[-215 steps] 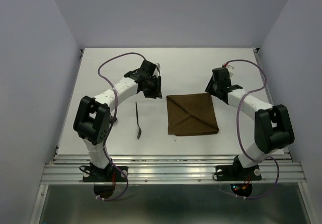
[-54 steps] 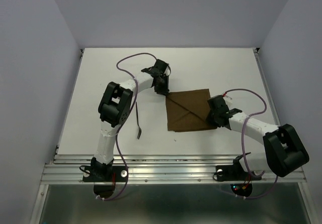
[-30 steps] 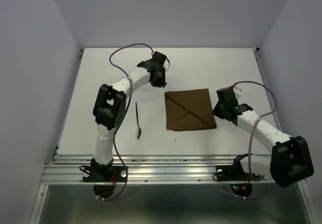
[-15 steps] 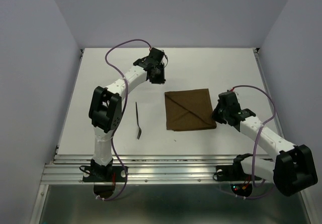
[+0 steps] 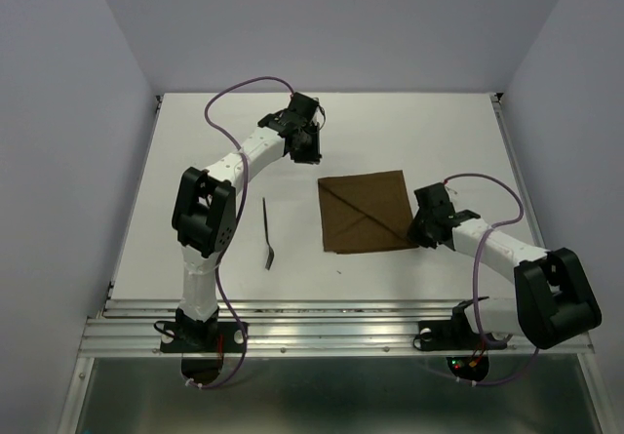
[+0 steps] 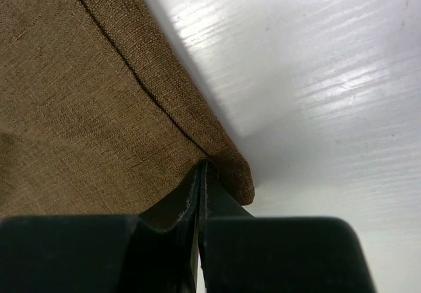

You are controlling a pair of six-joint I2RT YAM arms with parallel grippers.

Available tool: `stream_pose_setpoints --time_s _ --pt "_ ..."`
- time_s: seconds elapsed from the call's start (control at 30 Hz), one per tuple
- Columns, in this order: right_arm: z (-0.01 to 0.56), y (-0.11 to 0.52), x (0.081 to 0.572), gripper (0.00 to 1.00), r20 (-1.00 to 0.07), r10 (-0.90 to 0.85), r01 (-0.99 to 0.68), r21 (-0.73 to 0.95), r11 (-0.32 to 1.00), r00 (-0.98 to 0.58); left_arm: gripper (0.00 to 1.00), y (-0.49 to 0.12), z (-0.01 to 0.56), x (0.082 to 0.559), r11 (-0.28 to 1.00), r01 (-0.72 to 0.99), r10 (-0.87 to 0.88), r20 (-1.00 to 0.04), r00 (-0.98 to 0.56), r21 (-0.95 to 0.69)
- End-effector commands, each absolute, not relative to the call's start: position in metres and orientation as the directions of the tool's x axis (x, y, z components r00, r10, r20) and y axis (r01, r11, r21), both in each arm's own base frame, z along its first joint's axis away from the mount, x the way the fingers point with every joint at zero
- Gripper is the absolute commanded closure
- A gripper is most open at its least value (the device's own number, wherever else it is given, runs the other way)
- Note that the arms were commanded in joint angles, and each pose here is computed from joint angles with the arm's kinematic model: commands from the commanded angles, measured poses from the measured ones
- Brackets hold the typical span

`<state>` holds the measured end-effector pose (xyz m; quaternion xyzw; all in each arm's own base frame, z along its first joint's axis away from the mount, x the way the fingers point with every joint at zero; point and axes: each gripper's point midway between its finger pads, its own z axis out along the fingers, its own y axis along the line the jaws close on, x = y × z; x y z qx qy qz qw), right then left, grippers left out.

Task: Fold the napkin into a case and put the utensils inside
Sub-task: Rotate the upper triangle-folded napkin at the center of the board.

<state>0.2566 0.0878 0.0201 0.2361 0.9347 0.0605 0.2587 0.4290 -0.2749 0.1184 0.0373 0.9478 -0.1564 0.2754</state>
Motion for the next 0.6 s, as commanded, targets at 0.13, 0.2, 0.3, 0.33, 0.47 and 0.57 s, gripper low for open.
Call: stream_pose_setpoints --time_s 0.13,0.2,0.3,0.33,0.47,0.57 --pt "-0.007 0.103 0.225 0.99 -0.376 0.463 0.393 0.251 0.885 -0.803 0.69 -0.277 0.153 0.432 0.936 0.183 -0.029 -0.585 -0.811 -0.301" --pt "-0.004 0.115 0.219 0.99 -0.368 0.452 0.372 0.271 0.888 -0.812 0.69 -0.278 0.155 0.432 0.935 0.184 -0.03 -0.585 -0.81 -0.302" --pt "0.002 0.135 0.211 0.99 -0.364 0.432 0.335 0.302 0.893 -0.825 0.69 -0.278 0.155 0.433 0.936 0.186 -0.026 -0.585 -0.81 -0.3" --pt "0.002 0.14 0.209 0.99 -0.356 0.439 0.34 0.309 0.888 -0.825 0.69 -0.278 0.155 0.434 0.937 0.187 -0.024 -0.587 -0.809 -0.296" --pt "0.004 0.175 0.198 0.99 -0.339 0.393 0.279 0.337 0.899 -0.855 0.68 -0.277 0.16 0.435 0.937 0.191 -0.022 -0.595 -0.803 -0.293" --pt "0.013 0.21 0.196 0.99 -0.342 0.343 0.21 0.371 0.905 -0.875 0.67 -0.275 0.163 0.436 0.94 0.19 -0.02 -0.604 -0.797 -0.282"
